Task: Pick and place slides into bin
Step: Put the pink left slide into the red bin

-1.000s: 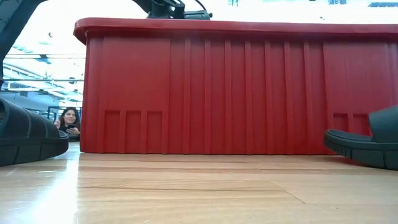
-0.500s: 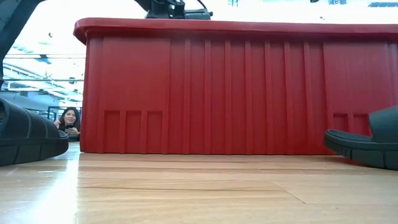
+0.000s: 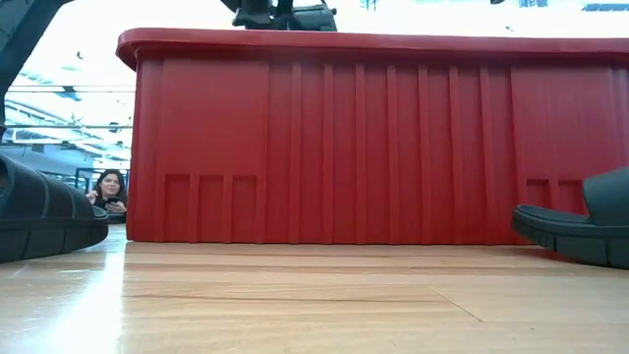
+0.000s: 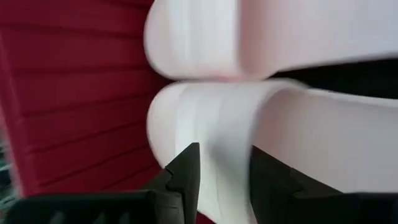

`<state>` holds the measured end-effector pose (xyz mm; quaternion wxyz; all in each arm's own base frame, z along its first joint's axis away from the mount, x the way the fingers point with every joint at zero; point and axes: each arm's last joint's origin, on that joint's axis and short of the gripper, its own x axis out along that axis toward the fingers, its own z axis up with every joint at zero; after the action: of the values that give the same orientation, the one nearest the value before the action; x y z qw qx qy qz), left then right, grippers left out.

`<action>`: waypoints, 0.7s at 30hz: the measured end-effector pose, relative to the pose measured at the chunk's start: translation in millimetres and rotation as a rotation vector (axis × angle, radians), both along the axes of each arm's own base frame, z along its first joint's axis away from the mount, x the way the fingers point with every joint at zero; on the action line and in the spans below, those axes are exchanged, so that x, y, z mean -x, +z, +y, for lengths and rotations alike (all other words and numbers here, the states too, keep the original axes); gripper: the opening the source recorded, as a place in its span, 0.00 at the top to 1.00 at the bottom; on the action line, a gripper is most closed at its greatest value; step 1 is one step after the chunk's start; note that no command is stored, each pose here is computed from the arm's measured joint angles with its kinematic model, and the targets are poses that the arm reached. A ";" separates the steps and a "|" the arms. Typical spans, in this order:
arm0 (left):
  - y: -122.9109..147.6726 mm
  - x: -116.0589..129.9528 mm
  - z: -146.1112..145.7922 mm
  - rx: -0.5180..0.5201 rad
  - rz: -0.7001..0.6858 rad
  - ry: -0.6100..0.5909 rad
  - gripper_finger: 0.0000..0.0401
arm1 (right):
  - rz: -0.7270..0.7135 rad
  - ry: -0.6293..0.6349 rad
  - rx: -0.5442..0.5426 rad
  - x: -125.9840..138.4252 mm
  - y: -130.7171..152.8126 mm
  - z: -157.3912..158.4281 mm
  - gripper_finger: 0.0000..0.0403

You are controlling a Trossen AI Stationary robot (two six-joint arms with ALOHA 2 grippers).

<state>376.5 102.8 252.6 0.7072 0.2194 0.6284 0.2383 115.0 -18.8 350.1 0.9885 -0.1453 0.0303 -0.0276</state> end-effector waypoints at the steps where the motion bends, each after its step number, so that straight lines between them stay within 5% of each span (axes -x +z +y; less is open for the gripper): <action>1: 2.4 -0.7 0.0 0.027 -0.011 -0.008 0.71 | 0.000 0.000 0.000 0.1 0.0 0.0 0.60; 5: 7.3 -1.5 1.1 0.115 -0.037 -0.031 0.71 | 0.000 0.000 0.000 0.0 0.0 0.0 0.60; 21: 6.9 5.0 5.2 0.063 0.072 -0.060 0.71 | 0.000 0.000 0.000 0.1 0.0 0.0 0.60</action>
<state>371.5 107.9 259.5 0.6974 0.2243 0.6539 0.1891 115.0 -18.8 350.1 0.9886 -0.1451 0.0303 -0.0276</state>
